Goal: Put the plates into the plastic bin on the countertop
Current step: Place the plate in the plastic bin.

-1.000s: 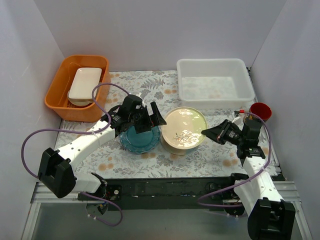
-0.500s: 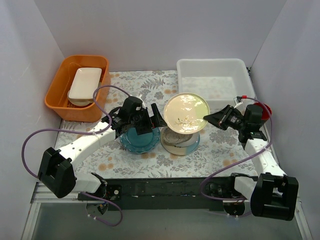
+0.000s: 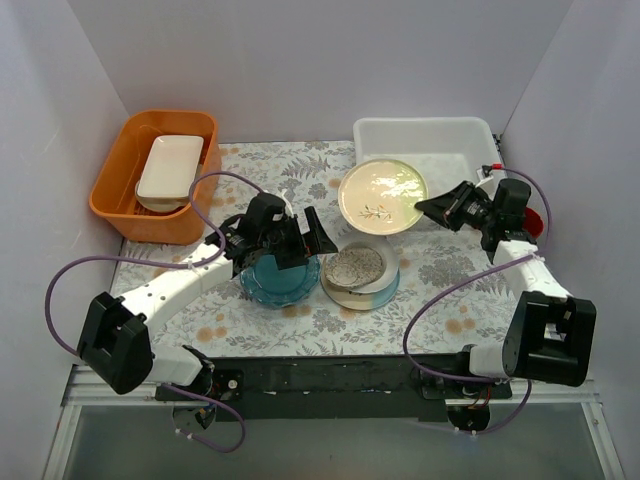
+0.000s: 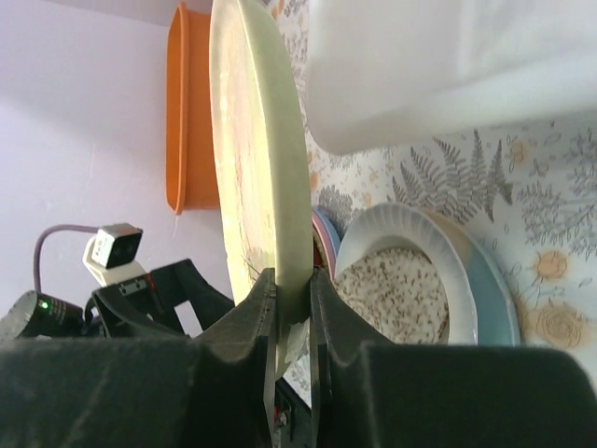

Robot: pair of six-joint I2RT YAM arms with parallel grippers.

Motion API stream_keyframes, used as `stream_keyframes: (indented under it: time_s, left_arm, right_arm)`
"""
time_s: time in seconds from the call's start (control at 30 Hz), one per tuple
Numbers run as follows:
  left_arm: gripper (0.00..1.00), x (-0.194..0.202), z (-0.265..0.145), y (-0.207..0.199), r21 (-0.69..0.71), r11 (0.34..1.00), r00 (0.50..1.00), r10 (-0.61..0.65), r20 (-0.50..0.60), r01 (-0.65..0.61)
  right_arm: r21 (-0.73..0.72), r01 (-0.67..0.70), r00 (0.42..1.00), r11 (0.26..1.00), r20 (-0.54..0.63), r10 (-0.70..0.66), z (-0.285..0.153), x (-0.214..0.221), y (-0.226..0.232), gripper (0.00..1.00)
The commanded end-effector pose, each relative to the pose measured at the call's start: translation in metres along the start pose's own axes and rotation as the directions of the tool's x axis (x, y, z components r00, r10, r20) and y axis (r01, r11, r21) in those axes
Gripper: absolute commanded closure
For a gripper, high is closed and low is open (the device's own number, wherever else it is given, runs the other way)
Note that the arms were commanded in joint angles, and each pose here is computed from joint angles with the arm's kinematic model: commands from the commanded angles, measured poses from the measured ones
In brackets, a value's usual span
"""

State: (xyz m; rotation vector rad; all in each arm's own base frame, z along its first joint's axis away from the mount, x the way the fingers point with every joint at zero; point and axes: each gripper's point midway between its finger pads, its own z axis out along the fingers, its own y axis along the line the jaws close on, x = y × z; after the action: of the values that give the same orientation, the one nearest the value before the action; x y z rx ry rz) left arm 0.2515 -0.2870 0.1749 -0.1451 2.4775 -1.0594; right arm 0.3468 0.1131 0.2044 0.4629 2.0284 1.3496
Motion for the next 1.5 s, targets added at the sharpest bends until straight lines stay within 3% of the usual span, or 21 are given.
stream_keyframes:
  time_s: [0.0,0.7,1.47]
  left_arm:
    - [0.02,0.007,0.002,0.001,0.022,1.000,1.000,0.004,-0.019,-0.003]
    - [0.02,0.024,0.010,0.018,0.019,1.000,0.998,0.024,-0.063,-0.023]
    - [0.02,0.031,0.012,0.024,0.019,1.000,0.997,0.015,-0.081,-0.014]
  right_arm:
    - [-0.138,0.161,0.986,0.977,0.069,-0.153,-0.002,-0.042,0.056,0.99]
    - [-0.034,0.121,0.983,0.992,0.142,-0.115,0.032,-0.126,0.028,0.99]
    - [-0.006,0.065,0.982,0.998,0.178,-0.063,0.045,-0.171,0.013,0.99]
